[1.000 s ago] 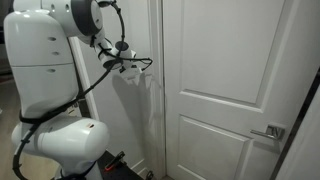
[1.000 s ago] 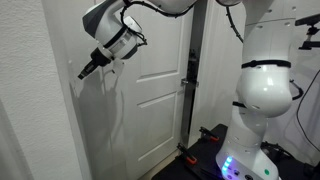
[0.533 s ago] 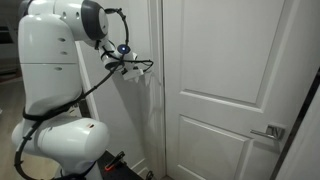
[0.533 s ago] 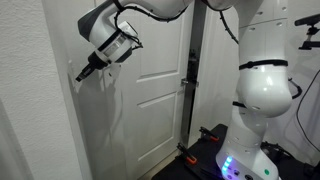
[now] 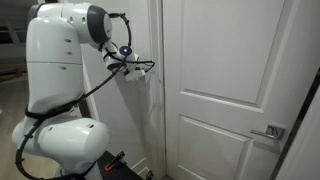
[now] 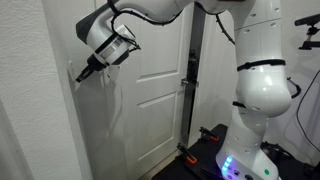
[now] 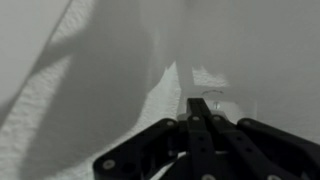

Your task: Turn off the light

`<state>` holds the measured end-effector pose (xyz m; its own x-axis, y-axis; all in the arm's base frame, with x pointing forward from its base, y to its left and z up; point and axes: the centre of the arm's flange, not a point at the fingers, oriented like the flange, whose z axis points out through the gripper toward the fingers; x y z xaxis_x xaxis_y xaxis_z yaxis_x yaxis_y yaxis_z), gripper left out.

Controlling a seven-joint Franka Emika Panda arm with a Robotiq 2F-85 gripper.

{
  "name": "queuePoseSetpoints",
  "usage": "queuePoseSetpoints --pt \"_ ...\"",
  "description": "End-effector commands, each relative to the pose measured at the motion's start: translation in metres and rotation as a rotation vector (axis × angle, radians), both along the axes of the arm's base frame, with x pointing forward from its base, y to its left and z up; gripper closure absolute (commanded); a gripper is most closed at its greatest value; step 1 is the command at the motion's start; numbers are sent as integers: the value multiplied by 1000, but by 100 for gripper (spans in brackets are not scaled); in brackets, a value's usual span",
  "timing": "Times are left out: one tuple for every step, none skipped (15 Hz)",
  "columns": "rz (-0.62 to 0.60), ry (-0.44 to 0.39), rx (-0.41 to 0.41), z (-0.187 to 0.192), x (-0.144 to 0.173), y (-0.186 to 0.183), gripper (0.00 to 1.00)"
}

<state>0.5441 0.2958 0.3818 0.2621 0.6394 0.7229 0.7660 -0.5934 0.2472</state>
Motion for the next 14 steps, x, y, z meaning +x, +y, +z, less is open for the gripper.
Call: queuePoseSetpoints --pt "-13 -39 13 -4 6 1 100" --pt "-15 -41 12 -4 7 1 100" --pt "-17 -41 12 -3 8 2 100" --pt "-20 -44 12 -1 9 2 100" --pt "-22 -48 10 1 10 2 100" --pt "-24 -47 11 3 11 3 100" --pt "-25 -42 12 6 11 3 100" --pt "-22 -32 13 7 11 4 100" --pt "-22 -20 7 8 11 5 100" --pt "-20 -10 1 8 12 6 100" --pt "-20 1 -9 8 13 7 100" --pt "-22 6 -15 8 14 7 100" --pt "-27 6 -23 8 14 7 100" --pt "-29 9 -29 7 15 7 100"
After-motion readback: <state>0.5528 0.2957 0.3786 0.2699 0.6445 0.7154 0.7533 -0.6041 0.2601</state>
